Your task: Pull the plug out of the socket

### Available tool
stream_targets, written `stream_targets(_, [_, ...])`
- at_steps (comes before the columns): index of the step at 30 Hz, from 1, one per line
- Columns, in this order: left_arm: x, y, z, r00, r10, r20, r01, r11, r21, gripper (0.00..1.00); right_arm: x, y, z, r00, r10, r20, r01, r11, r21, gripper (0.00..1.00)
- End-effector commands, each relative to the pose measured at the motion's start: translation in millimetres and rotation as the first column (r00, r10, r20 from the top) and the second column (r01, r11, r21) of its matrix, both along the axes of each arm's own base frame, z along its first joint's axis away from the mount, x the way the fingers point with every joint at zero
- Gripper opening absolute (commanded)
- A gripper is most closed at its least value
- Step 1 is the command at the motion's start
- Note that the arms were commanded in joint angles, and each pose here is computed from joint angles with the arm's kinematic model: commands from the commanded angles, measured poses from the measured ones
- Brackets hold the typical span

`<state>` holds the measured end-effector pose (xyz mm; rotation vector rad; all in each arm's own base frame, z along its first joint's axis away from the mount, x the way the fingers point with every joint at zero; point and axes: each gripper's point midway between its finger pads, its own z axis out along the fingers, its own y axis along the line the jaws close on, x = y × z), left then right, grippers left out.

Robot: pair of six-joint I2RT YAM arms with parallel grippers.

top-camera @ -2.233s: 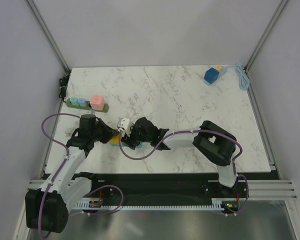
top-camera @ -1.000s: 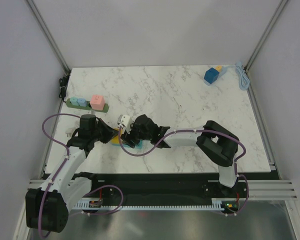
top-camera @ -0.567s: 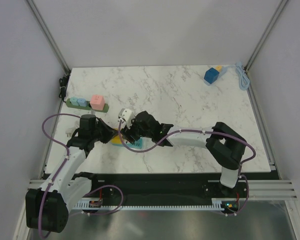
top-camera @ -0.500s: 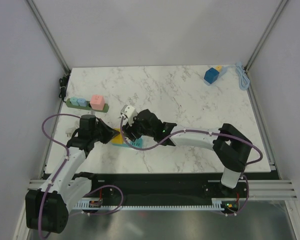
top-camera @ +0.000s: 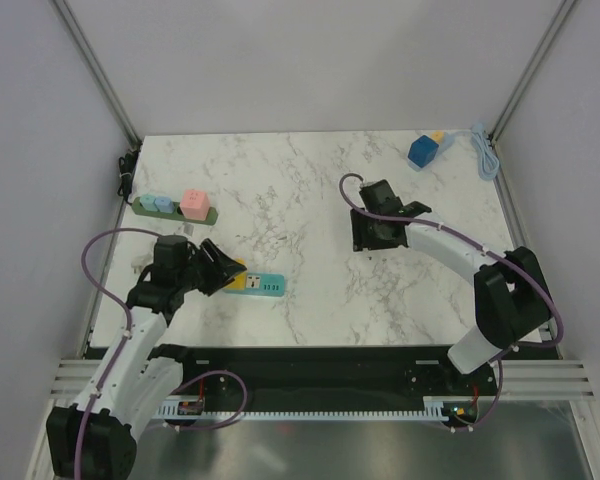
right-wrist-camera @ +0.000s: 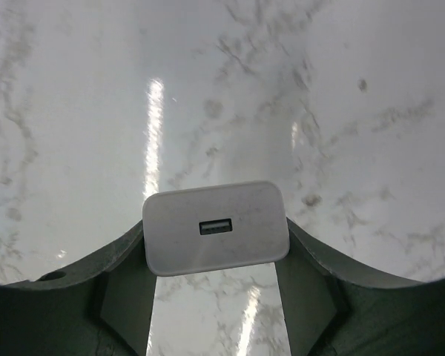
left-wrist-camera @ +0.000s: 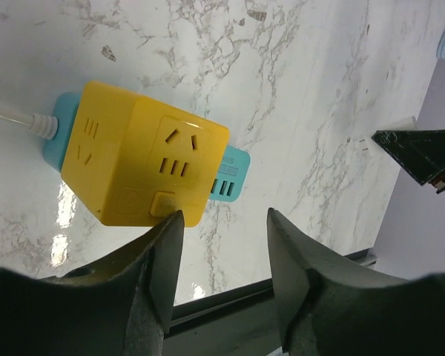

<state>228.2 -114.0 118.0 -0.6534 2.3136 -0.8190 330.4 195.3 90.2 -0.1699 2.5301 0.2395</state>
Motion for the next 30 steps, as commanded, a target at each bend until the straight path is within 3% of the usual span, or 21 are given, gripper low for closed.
stream_targets(1, [-6.9, -9.7, 18.0, 0.992, -0.112, 0.053, 0.112, 0.994, 0.001, 0.58, -37.3, -20.4, 0.1, 0.987, -0.038, -0.156, 0.034, 0.999, -0.028, 0.01])
stream_targets(5, [-6.9, -20.2, 38.4, 0.975, -0.188, 0.121, 0.192, 0.981, -0.018, 0.61, -57.2, -29.9, -16.7, 0.957, -0.008, -0.291, -0.025, 0.994, -0.108, 0.06])
stream_targets(10, [-16.4, -30.0, 58.5, 0.943, -0.267, 0.201, 0.279, 0.96, -0.033, 0.61, -60.7, -40.2, -31.4, 0.938, -0.011, -0.346, -0.058, 0.981, -0.186, 0.14])
stream_targets(18, [-22.8, -30.2, 73.2, 0.933, -0.25, 0.258, 0.27, 0.962, -0.045, 0.58, -58.2, -48.7, -60.6, 0.917, -0.031, -0.398, -0.084, 0.96, -0.267, 0.45])
stream_targets(22, [-25.2, -30.4, 80.9, 0.927, -0.254, 0.274, 0.276, 0.96, -0.043, 0.59, -51.9, -57.3, -57.7, 0.932, -0.048, -0.36, -0.074, 0.946, -0.317, 0.62])
stream_targets(23, [-25.5, -29.7, 81.1, 0.926, -0.257, 0.276, 0.277, 0.96, -0.036, 0.64, -48.2, -62.5, -55.3, 0.94, -0.062, -0.335, -0.059, 0.938, -0.341, 0.71])
stream_targets(26, [-25.2, -24.5, 82.2, 0.932, -0.24, 0.273, 0.252, 0.968, -0.01, 0.77, -38.9, -66.3, -38.5, 0.964, -0.054, -0.262, -0.042, 0.935, -0.351, 0.84])
stream_targets(30, [-23.1, -20.4, 80.8, 0.943, -0.224, 0.247, 0.229, 0.973, 0.006, 0.81, -25.7, -64.2, -7.7, 0.986, -0.026, -0.167, -0.031, 0.943, -0.331, 0.95])
